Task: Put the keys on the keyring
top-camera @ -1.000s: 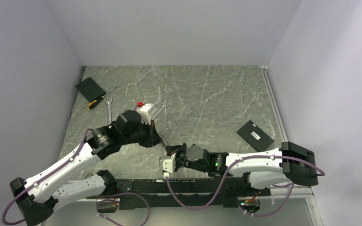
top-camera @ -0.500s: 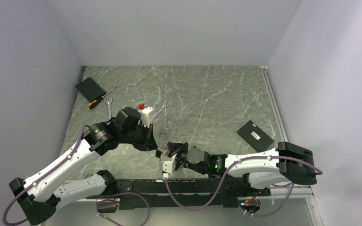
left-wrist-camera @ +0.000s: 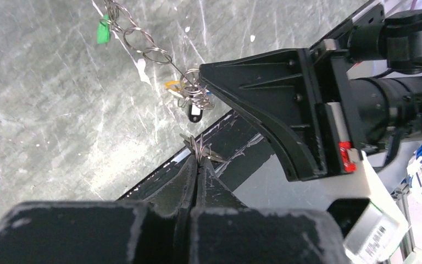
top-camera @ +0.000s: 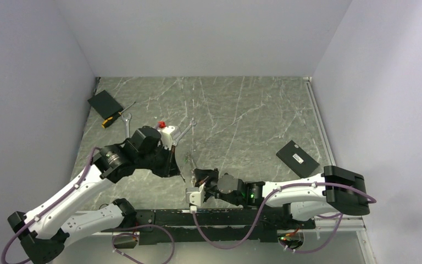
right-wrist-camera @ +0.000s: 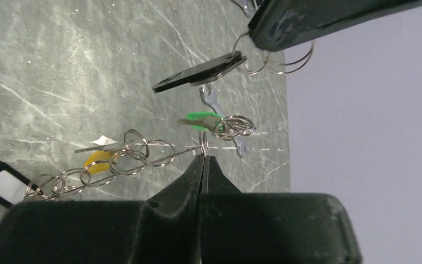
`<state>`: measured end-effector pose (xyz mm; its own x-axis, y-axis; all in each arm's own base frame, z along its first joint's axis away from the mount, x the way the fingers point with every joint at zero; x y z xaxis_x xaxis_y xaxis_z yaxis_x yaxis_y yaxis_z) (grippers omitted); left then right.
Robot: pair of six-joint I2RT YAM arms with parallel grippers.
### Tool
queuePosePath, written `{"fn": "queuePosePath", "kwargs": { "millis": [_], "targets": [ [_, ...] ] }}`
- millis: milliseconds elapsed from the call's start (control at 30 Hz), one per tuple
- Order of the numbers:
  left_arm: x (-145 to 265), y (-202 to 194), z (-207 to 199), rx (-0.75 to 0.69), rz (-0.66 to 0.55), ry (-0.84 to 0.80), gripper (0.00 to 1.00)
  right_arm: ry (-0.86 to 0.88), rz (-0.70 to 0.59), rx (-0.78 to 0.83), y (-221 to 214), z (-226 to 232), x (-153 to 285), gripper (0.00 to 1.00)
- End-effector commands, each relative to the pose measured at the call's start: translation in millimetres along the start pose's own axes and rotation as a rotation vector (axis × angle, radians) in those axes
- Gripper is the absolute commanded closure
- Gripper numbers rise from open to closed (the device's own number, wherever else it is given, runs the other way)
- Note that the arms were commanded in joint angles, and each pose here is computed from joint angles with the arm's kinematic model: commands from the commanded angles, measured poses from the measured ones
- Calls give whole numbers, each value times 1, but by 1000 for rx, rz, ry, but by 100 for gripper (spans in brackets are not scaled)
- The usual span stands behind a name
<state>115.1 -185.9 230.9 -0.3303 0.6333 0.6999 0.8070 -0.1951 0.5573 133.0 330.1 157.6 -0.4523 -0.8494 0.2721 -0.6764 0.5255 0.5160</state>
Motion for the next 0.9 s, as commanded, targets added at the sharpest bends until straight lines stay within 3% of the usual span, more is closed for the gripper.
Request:
{"fn": "queuePosePath", "kwargs": {
  "millis": [0,867],
  "targets": [
    [-8,4,-7,-4,-9,-55,100,-71,-74,-5,27,-25,4,100],
    [-45,-11,0,22,60,-92,100,-34,-127,51,50,-18,3,100]
  ]
}}
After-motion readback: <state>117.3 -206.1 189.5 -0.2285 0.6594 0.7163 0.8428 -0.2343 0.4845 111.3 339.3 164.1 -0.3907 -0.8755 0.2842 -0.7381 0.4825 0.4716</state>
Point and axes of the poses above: each gripper's point midway between its finger pads, its own x axis back along the fingers, its own z axis along the line the jaws close on, y = z × x, the point moved 3 cm from there along x, back along the fingers, and after that the axes turned 1 degree about -x, right-handed, at the moved point
